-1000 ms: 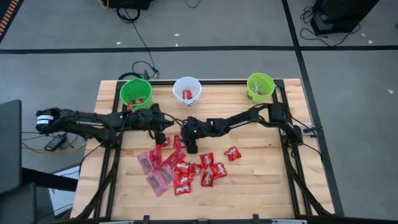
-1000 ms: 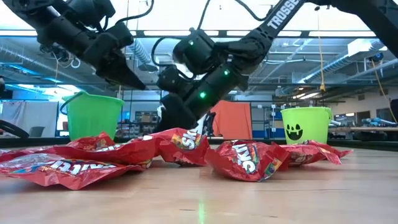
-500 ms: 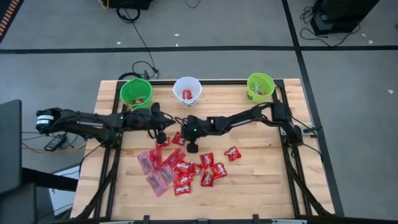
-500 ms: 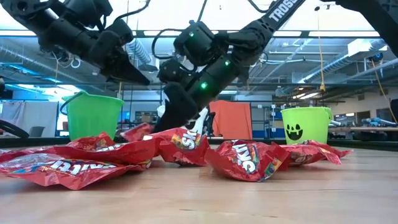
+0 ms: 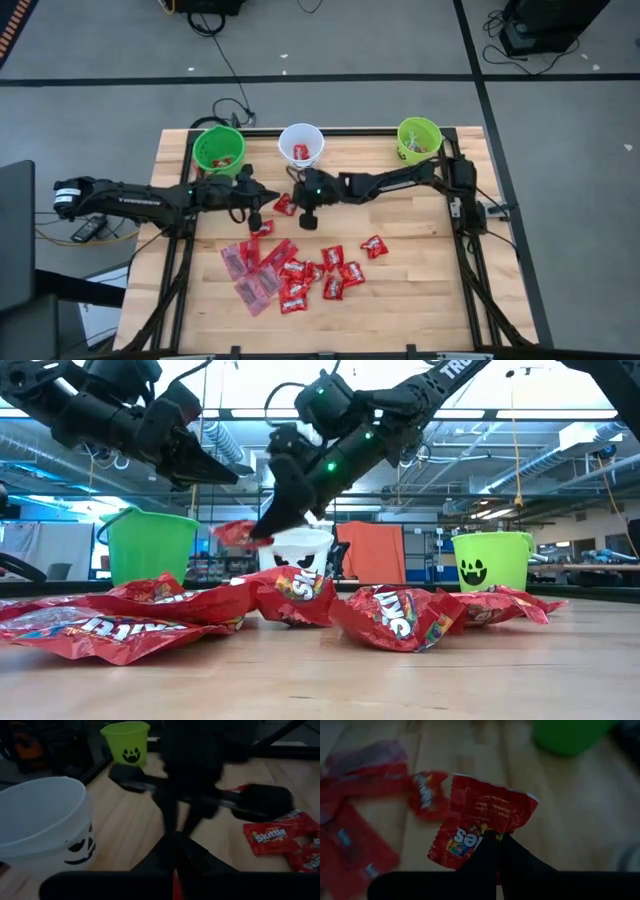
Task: Sort candy by brand, put in halloween buckets
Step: Put the red candy into the white bucket
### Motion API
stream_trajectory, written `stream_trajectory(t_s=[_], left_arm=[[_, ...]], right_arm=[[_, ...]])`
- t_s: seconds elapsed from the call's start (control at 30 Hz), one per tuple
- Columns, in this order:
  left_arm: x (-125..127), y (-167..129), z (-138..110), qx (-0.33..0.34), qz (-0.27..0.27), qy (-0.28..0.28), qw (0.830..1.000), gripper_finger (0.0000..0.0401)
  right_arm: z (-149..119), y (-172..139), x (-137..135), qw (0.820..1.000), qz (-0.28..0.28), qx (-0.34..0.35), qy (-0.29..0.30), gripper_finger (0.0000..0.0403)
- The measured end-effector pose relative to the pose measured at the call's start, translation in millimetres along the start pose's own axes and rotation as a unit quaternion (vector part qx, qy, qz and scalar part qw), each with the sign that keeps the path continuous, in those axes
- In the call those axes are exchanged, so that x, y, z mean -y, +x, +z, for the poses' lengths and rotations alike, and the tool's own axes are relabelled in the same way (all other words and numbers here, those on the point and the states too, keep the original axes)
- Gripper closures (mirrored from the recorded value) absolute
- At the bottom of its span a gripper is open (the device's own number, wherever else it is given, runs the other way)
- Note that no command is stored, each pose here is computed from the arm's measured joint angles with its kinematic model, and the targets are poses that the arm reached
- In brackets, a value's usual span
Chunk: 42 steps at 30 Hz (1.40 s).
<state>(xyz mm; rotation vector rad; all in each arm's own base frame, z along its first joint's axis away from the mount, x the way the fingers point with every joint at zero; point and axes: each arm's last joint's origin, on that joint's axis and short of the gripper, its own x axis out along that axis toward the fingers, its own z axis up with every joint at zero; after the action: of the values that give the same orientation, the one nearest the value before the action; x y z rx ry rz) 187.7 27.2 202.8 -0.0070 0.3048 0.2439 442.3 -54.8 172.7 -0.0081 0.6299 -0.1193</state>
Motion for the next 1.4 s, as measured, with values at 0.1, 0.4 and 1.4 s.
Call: stream_trajectory(t_s=[0.1, 0.4, 1.4], left_arm=[[-1, -5, 1, -0.002, 0.001, 0.001, 1.0, 0.0382], [-3, -7, -3, -0.023, 0.043, 0.006, 0.999, 0.0381], [14, -9, -49, -0.263, -0.126, -0.023, 0.956, 0.0177]], right_arm=[[11, -11, 15, 0.999, -0.033, 0.023, 0.011, 0.0395], [29, -42, 73, 0.98, -0.181, 0.061, 0.06, 0.0388], [31, -39, 45, 0.992, -0.099, 0.057, 0.045, 0.0168]])
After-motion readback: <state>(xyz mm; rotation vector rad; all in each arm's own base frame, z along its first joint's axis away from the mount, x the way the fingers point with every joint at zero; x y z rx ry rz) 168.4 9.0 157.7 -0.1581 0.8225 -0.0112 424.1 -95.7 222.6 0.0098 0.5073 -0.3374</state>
